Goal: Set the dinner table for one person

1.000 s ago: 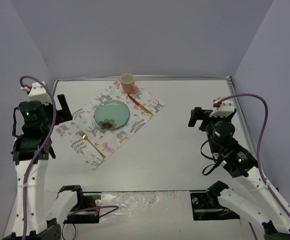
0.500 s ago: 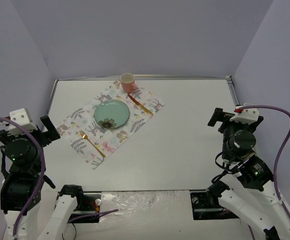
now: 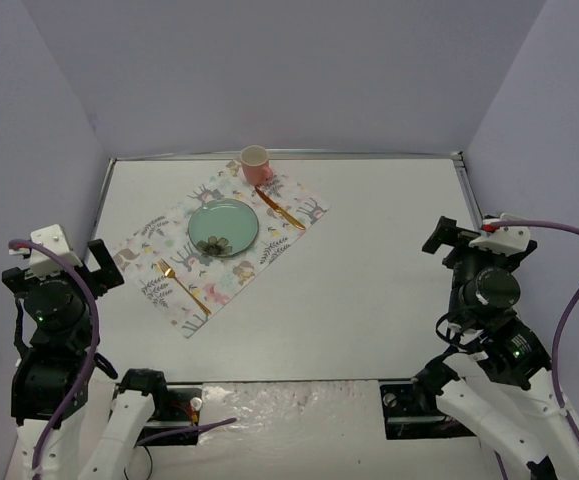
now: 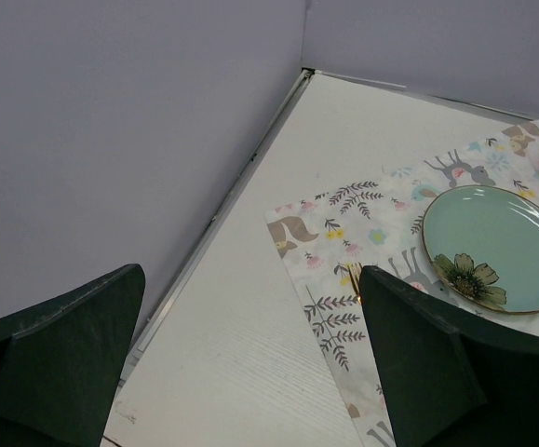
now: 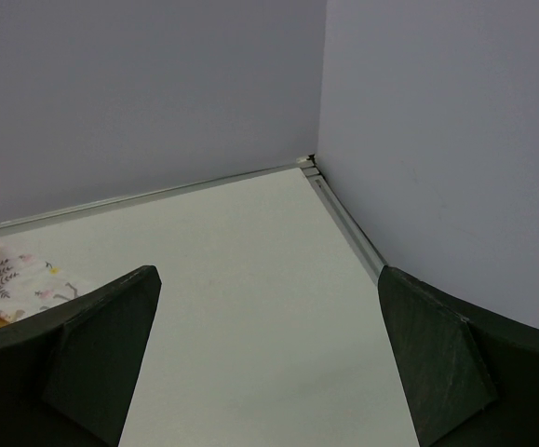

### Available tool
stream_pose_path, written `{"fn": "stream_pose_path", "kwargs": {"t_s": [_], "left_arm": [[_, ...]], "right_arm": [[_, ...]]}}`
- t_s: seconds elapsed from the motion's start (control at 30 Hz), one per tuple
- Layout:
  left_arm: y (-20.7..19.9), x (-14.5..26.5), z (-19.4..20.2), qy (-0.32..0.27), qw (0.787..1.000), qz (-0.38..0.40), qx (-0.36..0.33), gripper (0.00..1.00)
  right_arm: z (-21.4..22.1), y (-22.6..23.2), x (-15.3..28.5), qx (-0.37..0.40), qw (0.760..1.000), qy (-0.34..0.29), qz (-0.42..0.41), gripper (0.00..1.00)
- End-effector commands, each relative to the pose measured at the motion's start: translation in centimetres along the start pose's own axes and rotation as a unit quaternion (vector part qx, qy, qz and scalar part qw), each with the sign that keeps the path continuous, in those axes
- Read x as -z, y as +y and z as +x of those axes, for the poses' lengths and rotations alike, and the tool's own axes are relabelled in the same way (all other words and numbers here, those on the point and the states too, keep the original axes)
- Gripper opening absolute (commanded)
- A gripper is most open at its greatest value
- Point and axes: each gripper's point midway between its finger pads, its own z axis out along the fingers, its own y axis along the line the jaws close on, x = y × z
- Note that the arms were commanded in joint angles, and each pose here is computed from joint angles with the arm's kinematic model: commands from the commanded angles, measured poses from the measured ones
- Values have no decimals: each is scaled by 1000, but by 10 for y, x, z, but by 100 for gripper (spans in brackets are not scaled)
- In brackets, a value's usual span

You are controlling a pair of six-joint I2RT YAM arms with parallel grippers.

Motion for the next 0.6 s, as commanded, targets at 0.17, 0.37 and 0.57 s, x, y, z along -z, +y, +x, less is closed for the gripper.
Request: {"fn": "stream_pose_path", "kwargs": {"t_s": [0.17, 0.37, 0.57], "left_arm": [[1, -5, -15, -23, 1000, -10, 7, 97], [3, -5, -13, -21, 1000, -16, 1, 97], [2, -5, -13, -20, 1000, -14, -1, 97]], "right_arm": [[-11, -2, -4, -38, 999, -29, 20, 100], [-13, -2, -2, -34, 999, -34, 11, 100], [-13, -2, -2, -33, 999, -36, 8, 100]]}}
